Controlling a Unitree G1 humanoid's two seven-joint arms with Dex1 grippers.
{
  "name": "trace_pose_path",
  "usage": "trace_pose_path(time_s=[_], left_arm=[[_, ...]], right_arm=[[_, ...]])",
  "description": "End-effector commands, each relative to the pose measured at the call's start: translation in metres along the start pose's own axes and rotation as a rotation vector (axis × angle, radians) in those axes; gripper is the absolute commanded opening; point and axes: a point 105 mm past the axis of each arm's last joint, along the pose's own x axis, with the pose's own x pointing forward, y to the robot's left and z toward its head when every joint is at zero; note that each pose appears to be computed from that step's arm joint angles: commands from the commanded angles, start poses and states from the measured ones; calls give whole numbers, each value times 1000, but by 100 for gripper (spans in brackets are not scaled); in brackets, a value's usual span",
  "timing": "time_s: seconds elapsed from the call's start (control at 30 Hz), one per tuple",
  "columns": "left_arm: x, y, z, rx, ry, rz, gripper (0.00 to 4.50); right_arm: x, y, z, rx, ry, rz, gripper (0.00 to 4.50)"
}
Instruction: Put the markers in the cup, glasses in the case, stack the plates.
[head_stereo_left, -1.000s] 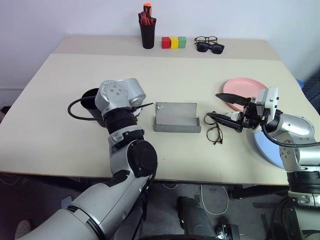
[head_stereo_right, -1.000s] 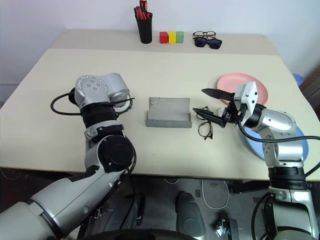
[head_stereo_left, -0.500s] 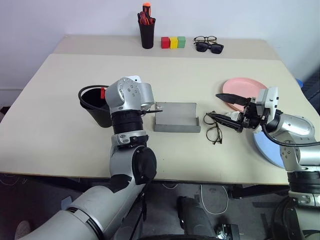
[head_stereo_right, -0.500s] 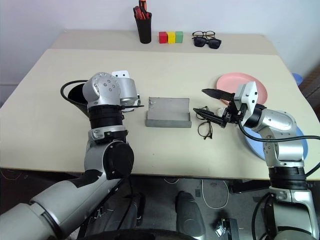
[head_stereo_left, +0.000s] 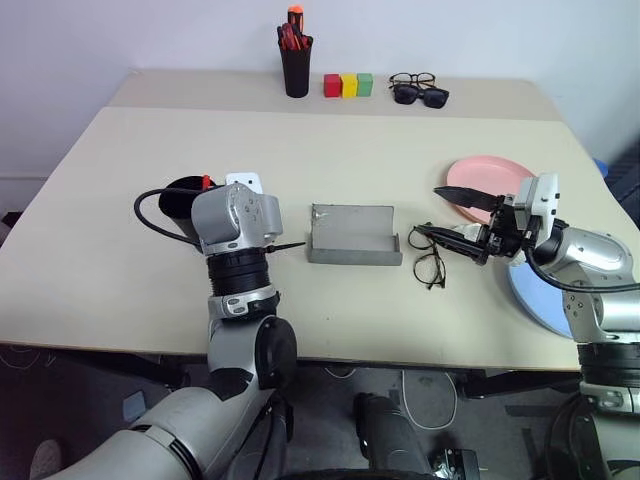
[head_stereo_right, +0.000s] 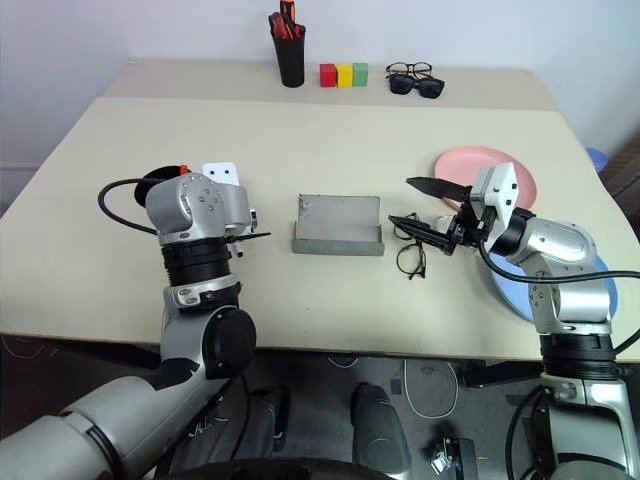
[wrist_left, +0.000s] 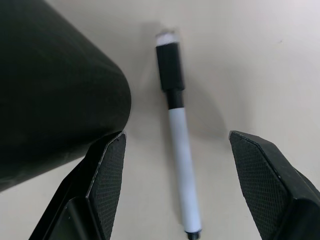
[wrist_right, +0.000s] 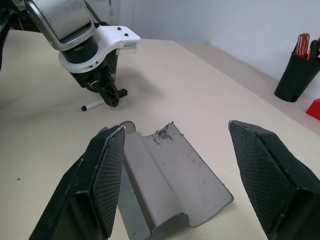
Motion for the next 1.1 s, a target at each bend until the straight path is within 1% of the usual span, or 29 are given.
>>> trace_pose_path(time_s=[0.03,0.3,0.43,0.47,0.5,0.53,0.6,0.67,0.9,1.1], left_arm=[[-1,-28,-28,11,73,-93,333],[8,-44,-40,52,122,-216,333],[14,-41,-48,30,175,-224,333],[15,-40,-50,29,185,-218,283],[15,-39,-51,28,186,-208,255],[15,-38,-51,25,187,-201,211],[15,-37,-51,23,185,-197,105],[14,-36,-49,21,168,-191,16],[9,-35,-39,43,89,-201,16],[6,-26,-29,24,26,-180,16]], right_arm=[[-3,-7,11,-44,-5,-6,337],[-1,-8,12,-45,-2,2,337],[-2,-8,13,-47,0,0,337],[-3,-8,13,-48,1,-2,337],[-4,-8,13,-48,2,-4,337],[-5,-9,13,-49,5,-7,337],[-6,-9,13,-50,7,-11,337],[-7,-9,12,-50,9,-16,337],[-7,-10,11,-51,10,-24,337],[-7,-13,9,-52,12,-32,337]])
